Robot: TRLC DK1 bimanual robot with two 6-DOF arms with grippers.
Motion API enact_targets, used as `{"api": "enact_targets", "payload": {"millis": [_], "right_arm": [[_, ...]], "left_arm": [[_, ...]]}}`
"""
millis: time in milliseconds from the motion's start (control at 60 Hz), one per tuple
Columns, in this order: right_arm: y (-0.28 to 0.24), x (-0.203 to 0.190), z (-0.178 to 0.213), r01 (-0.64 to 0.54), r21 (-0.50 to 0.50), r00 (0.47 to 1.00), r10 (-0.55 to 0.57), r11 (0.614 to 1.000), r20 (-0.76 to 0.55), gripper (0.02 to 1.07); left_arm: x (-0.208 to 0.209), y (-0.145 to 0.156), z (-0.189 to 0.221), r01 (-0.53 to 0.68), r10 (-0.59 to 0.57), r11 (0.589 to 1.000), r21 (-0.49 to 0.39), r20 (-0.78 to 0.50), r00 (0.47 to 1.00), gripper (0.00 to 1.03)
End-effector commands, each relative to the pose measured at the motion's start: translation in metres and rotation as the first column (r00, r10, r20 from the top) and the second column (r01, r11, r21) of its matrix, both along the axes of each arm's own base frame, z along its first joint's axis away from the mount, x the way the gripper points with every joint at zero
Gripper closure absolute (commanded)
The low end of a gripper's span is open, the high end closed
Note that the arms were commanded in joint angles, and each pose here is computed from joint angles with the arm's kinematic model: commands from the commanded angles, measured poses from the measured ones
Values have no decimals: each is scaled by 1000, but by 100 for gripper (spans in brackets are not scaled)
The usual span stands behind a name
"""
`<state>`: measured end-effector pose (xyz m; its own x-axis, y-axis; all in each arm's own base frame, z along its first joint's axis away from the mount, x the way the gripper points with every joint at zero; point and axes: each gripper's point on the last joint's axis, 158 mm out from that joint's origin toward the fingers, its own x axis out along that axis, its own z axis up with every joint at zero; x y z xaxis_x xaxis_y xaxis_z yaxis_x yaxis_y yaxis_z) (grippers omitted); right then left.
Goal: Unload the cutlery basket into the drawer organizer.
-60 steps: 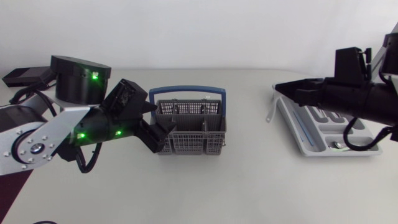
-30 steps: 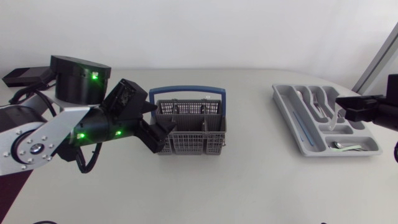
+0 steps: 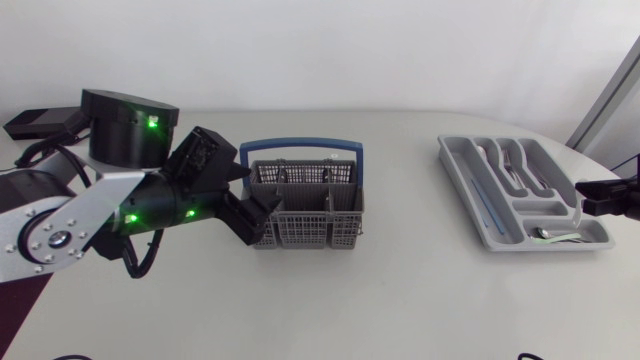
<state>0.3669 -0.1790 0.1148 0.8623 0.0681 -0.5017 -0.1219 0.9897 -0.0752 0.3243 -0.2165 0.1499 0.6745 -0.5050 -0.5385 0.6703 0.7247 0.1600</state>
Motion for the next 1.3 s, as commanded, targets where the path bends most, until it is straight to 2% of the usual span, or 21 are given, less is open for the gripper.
{"api": "enact_targets", "payload": {"millis": [0,350,750,883,967,1117,1133,1283], "right_arm": [[-17,7,1,-10,-56,1000,11,998,16,100],[-46,11,-41,-23,-189,999,17,982,-29,100],[-41,-5,-89,-94,-266,989,58,959,-139,99],[-35,-13,-107,-132,-288,979,80,948,-186,96],[-31,-17,-115,-147,-285,974,89,947,-208,91],[-24,-20,-121,-166,-290,969,102,943,-226,90],[-24,-20,-121,-166,-291,969,101,942,-225,89],[-21,-22,-116,-166,-299,970,102,940,-219,57]], "left_arm": [[-2,0,-8,4,-4,1000,24,-10,1000,13],[-3,9,-9,-17,18,999,33,-8,1000,13],[-3,13,-9,-25,25,999,34,-11,1000,13],[-3,15,-7,-31,31,999,34,-9,999,13],[-2,18,-6,-40,40,999,33,-8,999,13],[-1,21,-4,-48,48,998,33,-8,999,13],[-1,22,-4,-49,50,998,33,-8,999,13],[1,29,-2,-68,68,997,34,-9,998,13]]}}
